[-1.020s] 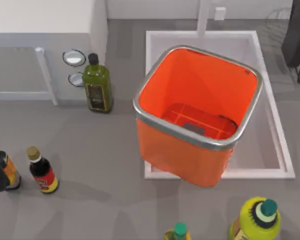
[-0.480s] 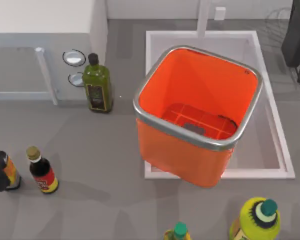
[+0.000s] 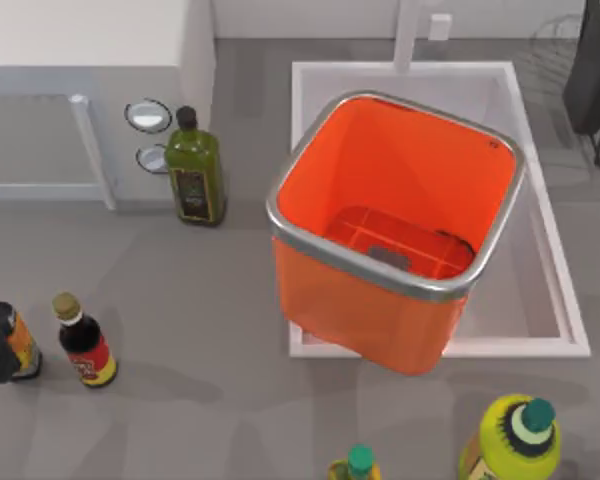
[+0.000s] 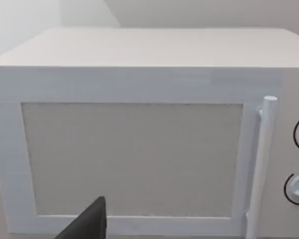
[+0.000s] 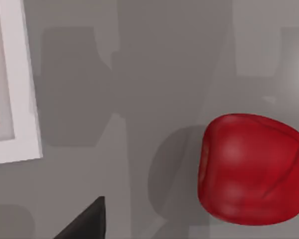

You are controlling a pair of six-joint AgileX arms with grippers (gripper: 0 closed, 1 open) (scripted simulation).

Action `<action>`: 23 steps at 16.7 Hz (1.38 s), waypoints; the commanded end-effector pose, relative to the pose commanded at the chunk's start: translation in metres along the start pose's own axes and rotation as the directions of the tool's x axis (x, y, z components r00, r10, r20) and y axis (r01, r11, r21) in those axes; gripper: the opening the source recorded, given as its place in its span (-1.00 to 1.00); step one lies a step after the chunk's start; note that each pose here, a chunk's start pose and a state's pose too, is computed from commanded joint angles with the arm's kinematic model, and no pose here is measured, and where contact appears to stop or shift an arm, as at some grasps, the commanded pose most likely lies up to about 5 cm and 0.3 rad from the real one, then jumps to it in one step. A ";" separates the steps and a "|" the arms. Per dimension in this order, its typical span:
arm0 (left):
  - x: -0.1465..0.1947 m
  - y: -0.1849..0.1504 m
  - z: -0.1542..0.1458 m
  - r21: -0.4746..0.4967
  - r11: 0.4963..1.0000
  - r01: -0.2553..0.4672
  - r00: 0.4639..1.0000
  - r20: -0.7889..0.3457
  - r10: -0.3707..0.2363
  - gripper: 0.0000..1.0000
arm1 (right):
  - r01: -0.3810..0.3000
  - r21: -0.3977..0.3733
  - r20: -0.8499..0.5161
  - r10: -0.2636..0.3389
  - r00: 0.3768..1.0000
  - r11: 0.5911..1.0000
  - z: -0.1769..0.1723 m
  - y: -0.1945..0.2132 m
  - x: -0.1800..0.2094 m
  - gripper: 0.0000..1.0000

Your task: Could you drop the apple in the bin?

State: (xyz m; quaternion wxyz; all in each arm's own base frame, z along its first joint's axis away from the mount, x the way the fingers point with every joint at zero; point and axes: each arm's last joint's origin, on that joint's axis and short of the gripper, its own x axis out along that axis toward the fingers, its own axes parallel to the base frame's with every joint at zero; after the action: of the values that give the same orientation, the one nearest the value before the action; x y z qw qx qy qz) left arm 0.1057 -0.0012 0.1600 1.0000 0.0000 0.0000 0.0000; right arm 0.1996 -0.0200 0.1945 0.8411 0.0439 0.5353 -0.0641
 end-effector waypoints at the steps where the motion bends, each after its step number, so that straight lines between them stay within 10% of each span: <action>1: 0.000 0.000 0.000 0.000 1.000 0.000 1.000 0.000 0.000 1.00 | 0.008 0.008 -0.071 -0.008 0.997 1.000 0.008 -0.001 0.005 1.00; 8: 0.000 0.000 0.000 0.000 1.000 0.000 1.000 0.000 0.000 1.00 | 0.049 0.036 -0.348 -0.034 0.937 0.998 0.043 -0.006 0.037 1.00; 23: 0.000 0.000 0.000 0.000 1.000 0.000 1.000 0.000 0.000 1.00 | 0.050 0.037 -0.350 -0.034 0.936 0.998 0.020 -0.008 0.101 1.00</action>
State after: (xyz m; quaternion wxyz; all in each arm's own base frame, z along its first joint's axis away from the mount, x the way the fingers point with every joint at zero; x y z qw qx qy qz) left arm 0.1057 -0.0012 0.1600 1.0000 0.0000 0.0000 0.0000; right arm 0.2590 -0.0371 0.1117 0.7301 0.0622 0.6751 -0.0855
